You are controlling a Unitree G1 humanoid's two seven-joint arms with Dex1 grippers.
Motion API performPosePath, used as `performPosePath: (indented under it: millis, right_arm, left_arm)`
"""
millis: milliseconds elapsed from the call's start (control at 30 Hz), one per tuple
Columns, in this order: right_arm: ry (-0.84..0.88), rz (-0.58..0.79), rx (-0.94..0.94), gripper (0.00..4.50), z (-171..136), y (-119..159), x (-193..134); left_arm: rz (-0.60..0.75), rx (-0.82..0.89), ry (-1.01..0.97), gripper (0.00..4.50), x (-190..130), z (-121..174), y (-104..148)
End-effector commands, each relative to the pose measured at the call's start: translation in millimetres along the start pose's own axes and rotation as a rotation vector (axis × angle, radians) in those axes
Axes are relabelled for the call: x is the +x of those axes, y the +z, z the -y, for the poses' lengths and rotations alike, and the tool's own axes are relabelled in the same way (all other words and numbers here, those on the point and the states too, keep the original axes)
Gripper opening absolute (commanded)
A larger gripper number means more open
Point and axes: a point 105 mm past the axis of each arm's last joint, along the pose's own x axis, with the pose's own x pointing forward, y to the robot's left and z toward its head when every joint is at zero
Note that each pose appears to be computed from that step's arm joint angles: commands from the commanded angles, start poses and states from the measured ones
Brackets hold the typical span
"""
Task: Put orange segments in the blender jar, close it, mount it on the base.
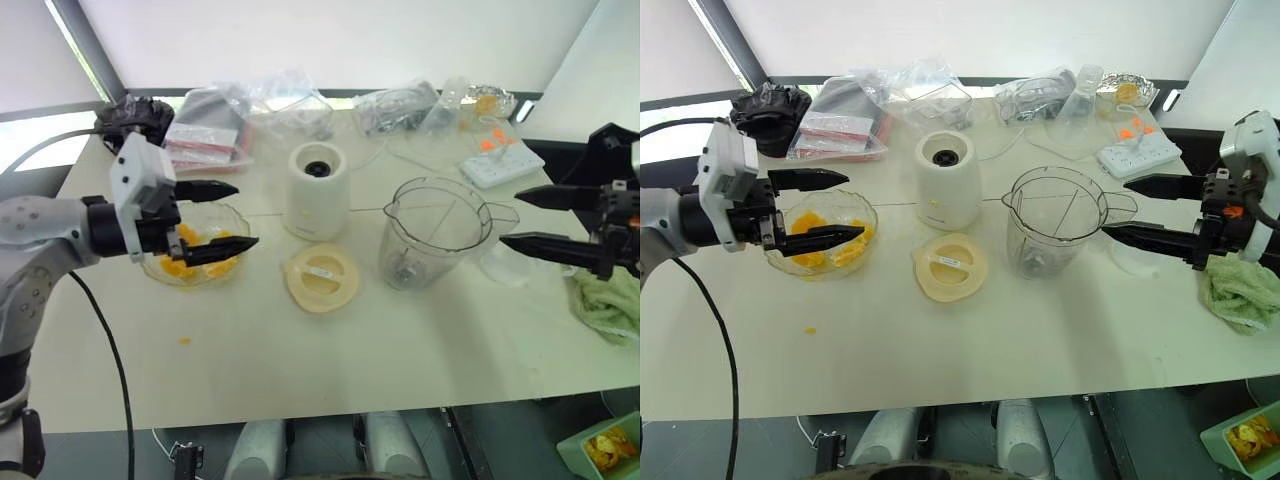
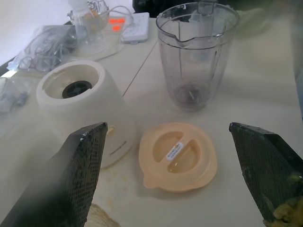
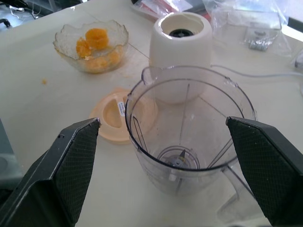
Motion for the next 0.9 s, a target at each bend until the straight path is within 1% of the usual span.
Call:
performPosePath:
  millis: [33, 100, 200, 267, 400, 500, 900]
  right_arm:
    - [0.0, 0.03, -0.058, 4.46, -5, 15, -4]
    - [0.01, 0.063, -0.052, 4.46, -7, 21, -2]
    - [0.023, 0.07, -0.052, 4.46, -10, 24, 1]
    - [0.035, 0.059, -0.047, 4.46, -11, 22, 4]
    - [0.058, 0.05, -0.029, 4.46, -15, 18, 8]
    - [0.061, 0.043, -0.028, 4.46, -17, 19, 8]
    - [0.057, 0.083, -0.025, 4.46, -17, 20, 17]
  left_arm:
    - [0.012, 0.025, 0.01, 4.31, -7, -2, 8]
    - [-0.027, 0.047, 0.035, 4.31, -7, -5, 3]
    - [-0.024, 0.023, 0.015, 4.31, -9, -2, 3]
    - [-0.019, 0.02, 0.014, 4.31, -9, -1, 5]
    - [-0.032, 0.005, 0.021, 4.31, -10, 0, -1]
    - [-0.033, 0.002, 0.018, 4.31, -12, 2, 1]
    - [-0.012, -0.022, 0.014, 4.31, -5, 6, 3]
